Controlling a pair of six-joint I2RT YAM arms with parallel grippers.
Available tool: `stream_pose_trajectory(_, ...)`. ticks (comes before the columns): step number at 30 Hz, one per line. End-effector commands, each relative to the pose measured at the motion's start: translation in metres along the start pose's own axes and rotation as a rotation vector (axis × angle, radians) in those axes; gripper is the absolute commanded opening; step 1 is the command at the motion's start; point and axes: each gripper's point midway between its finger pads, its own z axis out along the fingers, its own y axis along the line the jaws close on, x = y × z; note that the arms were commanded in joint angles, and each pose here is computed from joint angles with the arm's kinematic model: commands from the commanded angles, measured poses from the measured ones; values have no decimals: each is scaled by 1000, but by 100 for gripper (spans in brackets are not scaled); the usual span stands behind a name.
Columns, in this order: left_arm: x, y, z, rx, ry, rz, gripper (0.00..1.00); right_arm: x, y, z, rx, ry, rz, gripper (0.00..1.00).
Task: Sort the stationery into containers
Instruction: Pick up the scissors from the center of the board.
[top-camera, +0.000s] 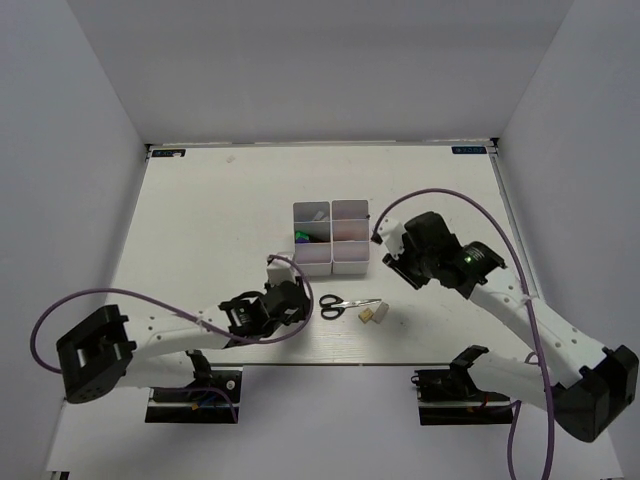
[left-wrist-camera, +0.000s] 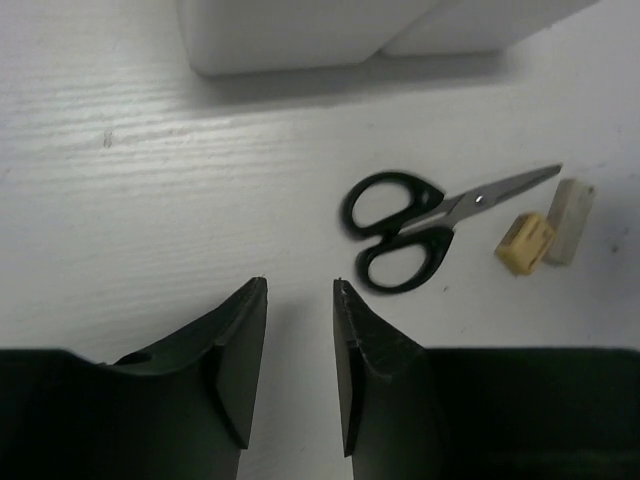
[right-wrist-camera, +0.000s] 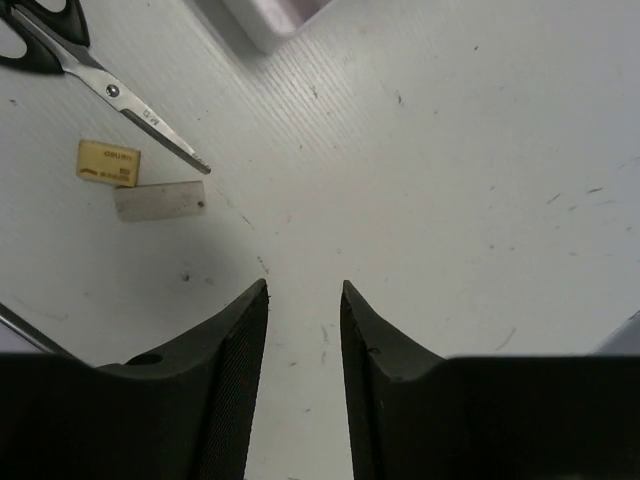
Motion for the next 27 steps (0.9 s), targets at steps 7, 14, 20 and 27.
stream_pose_trajectory(7, -36, -42, 31, -96, -61, -54, 47, 6, 13, 2, 1, -174, 196, 40)
stream_pose_trajectory(14, -18, -48, 45, -128, 30, -45, 47, 13, 5, -3, 45, -215, 237, 41)
stream_pose_trajectory(20, -10, -45, 43, -150, 68, -18, 44, 19, 1, 1, 61, -218, 280, 41)
stream_pose_trajectory(27, 3, -45, 50, -173, 113, 13, 44, 22, 4, 4, 26, -233, 311, 41)
